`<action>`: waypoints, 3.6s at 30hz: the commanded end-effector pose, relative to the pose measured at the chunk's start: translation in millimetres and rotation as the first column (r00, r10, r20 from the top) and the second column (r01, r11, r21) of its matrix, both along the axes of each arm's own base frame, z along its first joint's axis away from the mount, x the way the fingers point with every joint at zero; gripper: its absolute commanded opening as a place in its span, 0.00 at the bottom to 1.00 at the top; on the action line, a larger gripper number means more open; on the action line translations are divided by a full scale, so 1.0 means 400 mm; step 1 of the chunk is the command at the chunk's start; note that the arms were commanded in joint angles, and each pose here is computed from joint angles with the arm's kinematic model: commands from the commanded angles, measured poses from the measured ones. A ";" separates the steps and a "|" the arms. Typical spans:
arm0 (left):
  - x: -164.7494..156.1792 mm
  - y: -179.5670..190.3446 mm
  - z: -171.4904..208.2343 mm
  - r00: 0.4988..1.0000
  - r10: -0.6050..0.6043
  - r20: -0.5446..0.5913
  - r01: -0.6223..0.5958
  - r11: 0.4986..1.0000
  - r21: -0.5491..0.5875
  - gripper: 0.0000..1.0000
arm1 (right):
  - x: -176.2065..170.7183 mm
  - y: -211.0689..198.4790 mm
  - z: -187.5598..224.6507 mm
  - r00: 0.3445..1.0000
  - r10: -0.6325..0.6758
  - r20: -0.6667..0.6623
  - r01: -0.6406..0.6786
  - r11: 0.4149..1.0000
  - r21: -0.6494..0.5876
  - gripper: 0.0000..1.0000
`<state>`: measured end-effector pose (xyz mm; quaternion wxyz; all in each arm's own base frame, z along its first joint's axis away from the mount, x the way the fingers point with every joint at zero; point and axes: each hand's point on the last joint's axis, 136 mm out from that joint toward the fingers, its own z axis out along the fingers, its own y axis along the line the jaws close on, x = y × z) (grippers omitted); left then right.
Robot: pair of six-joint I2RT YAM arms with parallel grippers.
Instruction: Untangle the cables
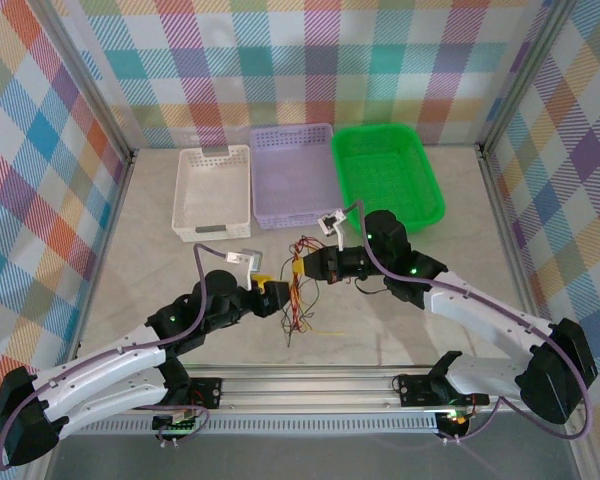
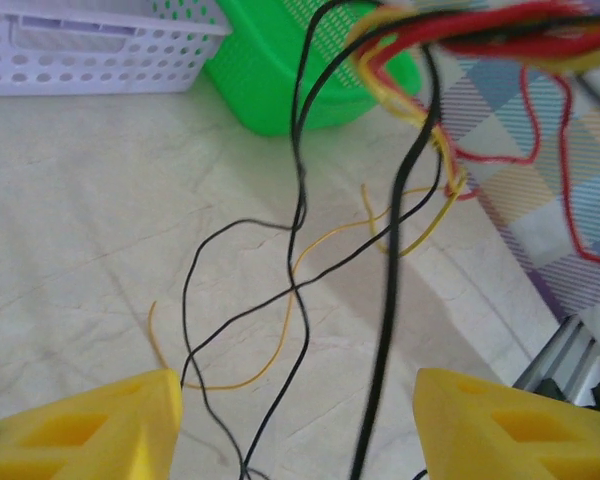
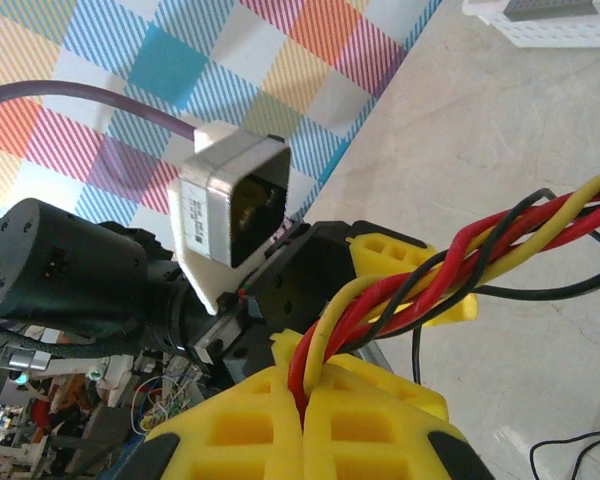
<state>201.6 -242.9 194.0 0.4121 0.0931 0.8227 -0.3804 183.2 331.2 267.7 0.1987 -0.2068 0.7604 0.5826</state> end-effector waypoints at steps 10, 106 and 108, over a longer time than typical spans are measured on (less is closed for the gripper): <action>0.016 -0.026 0.029 1.000 -0.013 0.001 0.013 0.998 -0.058 0.00 | -0.030 -0.015 0.040 0.999 0.007 0.049 -0.009 0.999 0.038 0.00; 0.418 0.372 0.737 0.738 0.535 0.412 -0.624 0.772 0.116 0.00 | 0.107 -0.465 -0.156 0.841 -0.530 -0.111 0.522 0.848 -0.091 0.00; 0.430 0.367 0.728 0.749 0.530 0.397 -0.614 0.781 0.115 0.00 | 0.107 -0.465 -0.152 0.841 -0.530 -0.107 0.522 0.848 -0.091 0.00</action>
